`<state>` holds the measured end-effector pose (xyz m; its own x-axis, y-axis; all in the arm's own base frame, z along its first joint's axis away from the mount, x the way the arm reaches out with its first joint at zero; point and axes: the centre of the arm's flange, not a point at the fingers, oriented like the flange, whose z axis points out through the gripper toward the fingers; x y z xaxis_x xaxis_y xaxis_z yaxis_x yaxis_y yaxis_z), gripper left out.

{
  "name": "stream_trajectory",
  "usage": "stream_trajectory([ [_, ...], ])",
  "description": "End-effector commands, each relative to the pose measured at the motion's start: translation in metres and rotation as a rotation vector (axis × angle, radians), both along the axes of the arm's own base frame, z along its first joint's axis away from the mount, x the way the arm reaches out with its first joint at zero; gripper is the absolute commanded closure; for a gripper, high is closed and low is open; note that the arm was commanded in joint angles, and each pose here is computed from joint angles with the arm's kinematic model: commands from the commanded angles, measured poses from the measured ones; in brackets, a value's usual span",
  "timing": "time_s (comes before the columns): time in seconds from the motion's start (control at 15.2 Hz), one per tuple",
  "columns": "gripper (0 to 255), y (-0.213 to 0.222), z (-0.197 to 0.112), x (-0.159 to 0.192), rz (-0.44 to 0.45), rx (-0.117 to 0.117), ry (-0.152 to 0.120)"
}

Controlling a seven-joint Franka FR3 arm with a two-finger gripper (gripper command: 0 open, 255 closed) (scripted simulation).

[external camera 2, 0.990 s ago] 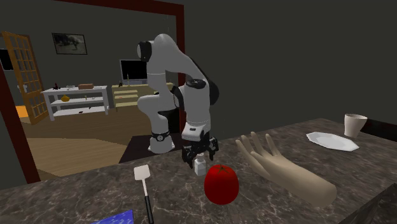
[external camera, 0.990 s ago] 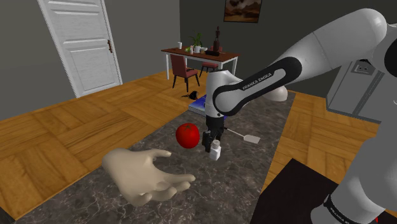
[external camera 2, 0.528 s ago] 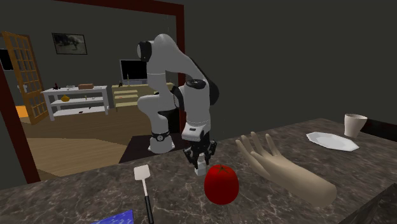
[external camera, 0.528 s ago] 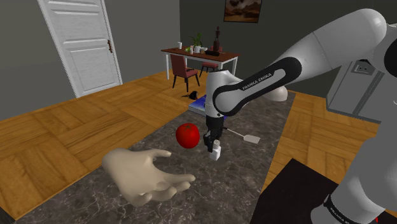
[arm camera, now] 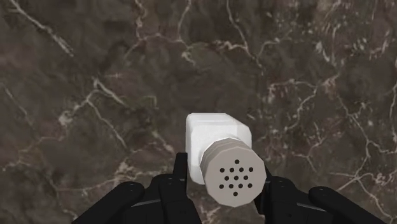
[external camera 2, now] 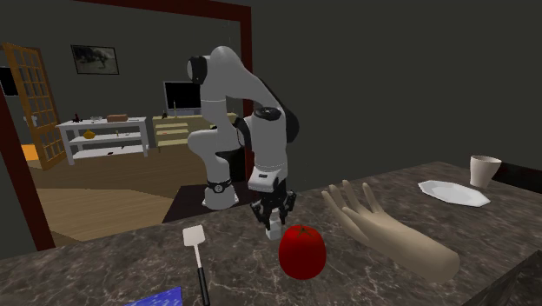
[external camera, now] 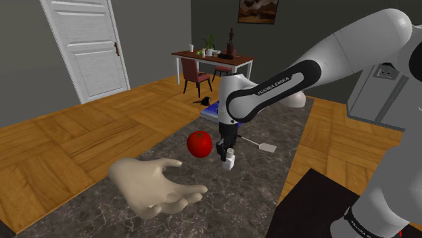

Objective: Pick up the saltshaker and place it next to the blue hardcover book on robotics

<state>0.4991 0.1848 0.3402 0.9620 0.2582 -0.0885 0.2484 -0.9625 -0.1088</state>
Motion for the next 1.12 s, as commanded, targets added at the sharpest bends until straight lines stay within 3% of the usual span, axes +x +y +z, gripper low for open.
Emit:
stream_trajectory([
  [0.0, 255, 0.0, 0.008, 0.0, 0.0, 0.0, 0.0],
  [1.06, 255, 0.0, 0.092, 0.0, 0.0, 0.0, 0.0],
])
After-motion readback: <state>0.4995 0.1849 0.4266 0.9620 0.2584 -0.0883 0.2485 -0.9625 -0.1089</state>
